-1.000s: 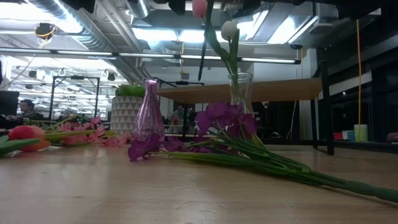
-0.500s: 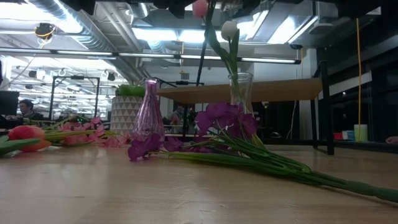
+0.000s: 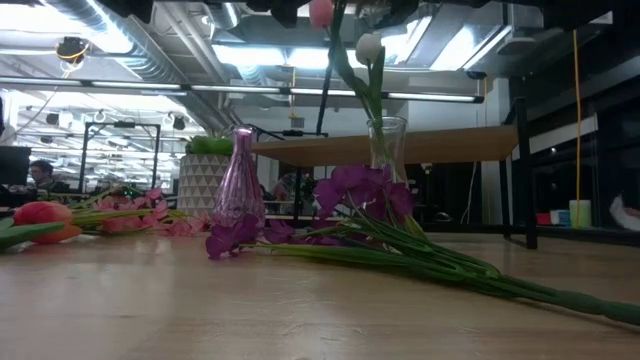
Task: Pick and place flowers into a vace then onto a shelf
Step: Put the orange flowers into the transparent vase
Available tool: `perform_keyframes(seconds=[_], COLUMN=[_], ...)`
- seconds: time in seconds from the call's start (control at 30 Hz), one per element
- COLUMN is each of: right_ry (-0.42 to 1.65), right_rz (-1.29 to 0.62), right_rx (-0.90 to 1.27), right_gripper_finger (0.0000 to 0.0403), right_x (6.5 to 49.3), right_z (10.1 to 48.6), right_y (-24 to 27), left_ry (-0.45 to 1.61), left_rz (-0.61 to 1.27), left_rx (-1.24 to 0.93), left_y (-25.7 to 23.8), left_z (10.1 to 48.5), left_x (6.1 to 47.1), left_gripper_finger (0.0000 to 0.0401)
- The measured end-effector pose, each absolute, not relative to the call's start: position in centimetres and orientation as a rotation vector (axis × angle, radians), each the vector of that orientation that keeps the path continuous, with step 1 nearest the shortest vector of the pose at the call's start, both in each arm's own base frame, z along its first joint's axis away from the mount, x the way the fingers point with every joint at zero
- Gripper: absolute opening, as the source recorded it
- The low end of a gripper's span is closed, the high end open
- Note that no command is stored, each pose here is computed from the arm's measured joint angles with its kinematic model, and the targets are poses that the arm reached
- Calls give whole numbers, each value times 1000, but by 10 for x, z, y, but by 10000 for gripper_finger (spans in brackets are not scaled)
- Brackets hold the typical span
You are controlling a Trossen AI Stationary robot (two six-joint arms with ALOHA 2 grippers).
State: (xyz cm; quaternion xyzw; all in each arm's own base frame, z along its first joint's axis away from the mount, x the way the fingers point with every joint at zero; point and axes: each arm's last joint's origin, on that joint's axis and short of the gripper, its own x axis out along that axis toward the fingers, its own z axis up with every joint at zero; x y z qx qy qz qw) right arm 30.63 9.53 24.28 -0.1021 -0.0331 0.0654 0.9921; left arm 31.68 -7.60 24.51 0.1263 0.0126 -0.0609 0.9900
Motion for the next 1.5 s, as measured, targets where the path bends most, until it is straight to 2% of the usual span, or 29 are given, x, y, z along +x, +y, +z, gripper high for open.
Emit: perform_keyframes(seconds=[0.2, 0.27, 0.47, 0.83, 1.07, 1.33, 1.5], right_ry=[-65, -65, -65, -64, -62, -58, -13], right_rz=[129, 130, 129, 129, 129, 128, 72], right_rx=[-205, -205, -205, -205, -206, -206, -211], right_gripper_finger=[26, 12, 14, 6, 6, 6, 6], right_x=[306, 306, 306, 306, 306, 305, 298], right_z=[242, 242, 242, 242, 242, 243, 250], right_y=[95, 95, 95, 95, 95, 95, 92], left_ry=[27, 27, 28, 41, 103, 180, 230], left_rz=[-122, -123, -123, -119, -27, -52, 28], left_rx=[248, 241, 238, 215, 240, 260, 286], left_y=[-76, -76, -76, -82, -90, -94, -88], left_z=[245, 245, 245, 244, 244, 266, 273], left_x=[317, 317, 317, 315, 307, 278, 264], left_gripper_finger=[8, 9, 28, 124, 162, 165, 132])
